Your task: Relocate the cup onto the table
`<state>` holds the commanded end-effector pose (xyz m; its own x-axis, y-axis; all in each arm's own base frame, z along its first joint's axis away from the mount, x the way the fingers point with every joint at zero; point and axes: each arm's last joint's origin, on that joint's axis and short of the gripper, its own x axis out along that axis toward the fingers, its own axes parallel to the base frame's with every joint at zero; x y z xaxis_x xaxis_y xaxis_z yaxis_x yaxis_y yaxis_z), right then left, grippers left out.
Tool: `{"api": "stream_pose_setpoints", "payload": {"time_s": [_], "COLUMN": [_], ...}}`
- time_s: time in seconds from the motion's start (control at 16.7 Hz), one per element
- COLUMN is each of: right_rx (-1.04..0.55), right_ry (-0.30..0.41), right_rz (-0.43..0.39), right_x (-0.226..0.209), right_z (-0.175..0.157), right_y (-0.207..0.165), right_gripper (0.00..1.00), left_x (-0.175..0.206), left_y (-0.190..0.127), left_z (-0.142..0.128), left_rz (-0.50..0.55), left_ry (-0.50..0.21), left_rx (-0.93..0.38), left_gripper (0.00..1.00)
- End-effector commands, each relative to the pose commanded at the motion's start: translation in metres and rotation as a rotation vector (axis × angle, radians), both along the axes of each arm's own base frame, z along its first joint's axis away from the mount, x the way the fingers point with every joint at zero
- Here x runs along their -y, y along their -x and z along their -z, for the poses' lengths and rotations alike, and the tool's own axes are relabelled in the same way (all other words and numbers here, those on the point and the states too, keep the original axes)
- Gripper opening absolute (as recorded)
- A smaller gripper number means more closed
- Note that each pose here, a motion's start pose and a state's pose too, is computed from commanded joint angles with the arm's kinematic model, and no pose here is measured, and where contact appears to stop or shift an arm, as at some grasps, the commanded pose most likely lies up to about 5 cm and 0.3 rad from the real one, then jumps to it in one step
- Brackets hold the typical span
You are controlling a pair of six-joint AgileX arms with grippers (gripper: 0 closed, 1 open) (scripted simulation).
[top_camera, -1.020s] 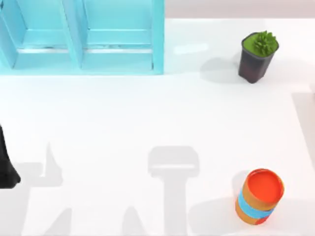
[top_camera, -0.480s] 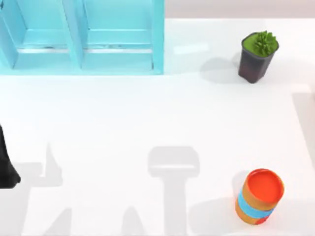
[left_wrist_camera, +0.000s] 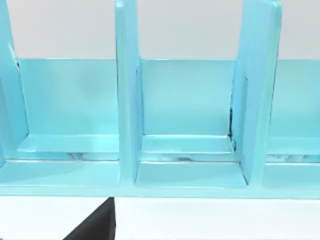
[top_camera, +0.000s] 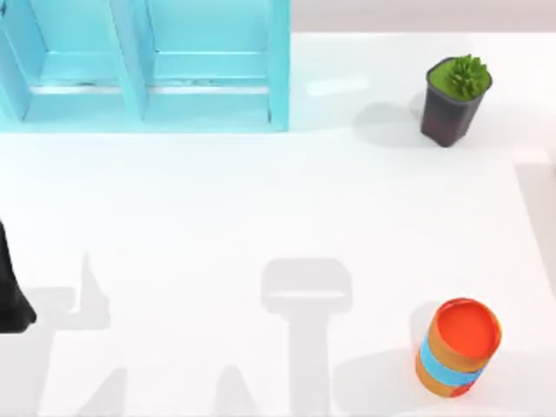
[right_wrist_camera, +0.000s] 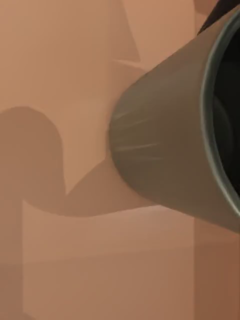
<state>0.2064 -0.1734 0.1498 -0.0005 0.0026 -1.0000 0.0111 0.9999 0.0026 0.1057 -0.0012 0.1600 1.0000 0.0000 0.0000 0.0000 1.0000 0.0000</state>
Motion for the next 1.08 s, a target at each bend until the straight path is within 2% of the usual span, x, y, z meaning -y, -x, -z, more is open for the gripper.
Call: {"api": "stream_pose_setpoints", "payload": {"time_s": [0.24,0.48,0.72,1.08], "right_rx": [0.024,-0.025,-0.006,-0.006], "right_ry": [0.019,-0.013,-0.002,-0.004], "right_rz": [0.001,0.000,0.000,0.005], "right_x": [-0.017,-0.062,-0.098,-0.099], "right_z": [-0.024,-0.060,-0.096,-0.098], "right_y": [-0.009,-0.009,-0.002,-0.002], "right_gripper": [0.00,0.00,0.00,0.00], "left_x": [0.000,0.000,0.000,0.000], "left_y": [0.000,0.000,0.000,0.000], "left_z": [0.000,0.000,0.000,0.000], "left_rz": [0.000,0.000,0.000,0.000], "left_ry": [0.000,0.000,0.000,0.000], "left_rx": [0.000,0.000,0.000,0.000], "left_gripper": [1.00,1.00,1.00,1.00]}}
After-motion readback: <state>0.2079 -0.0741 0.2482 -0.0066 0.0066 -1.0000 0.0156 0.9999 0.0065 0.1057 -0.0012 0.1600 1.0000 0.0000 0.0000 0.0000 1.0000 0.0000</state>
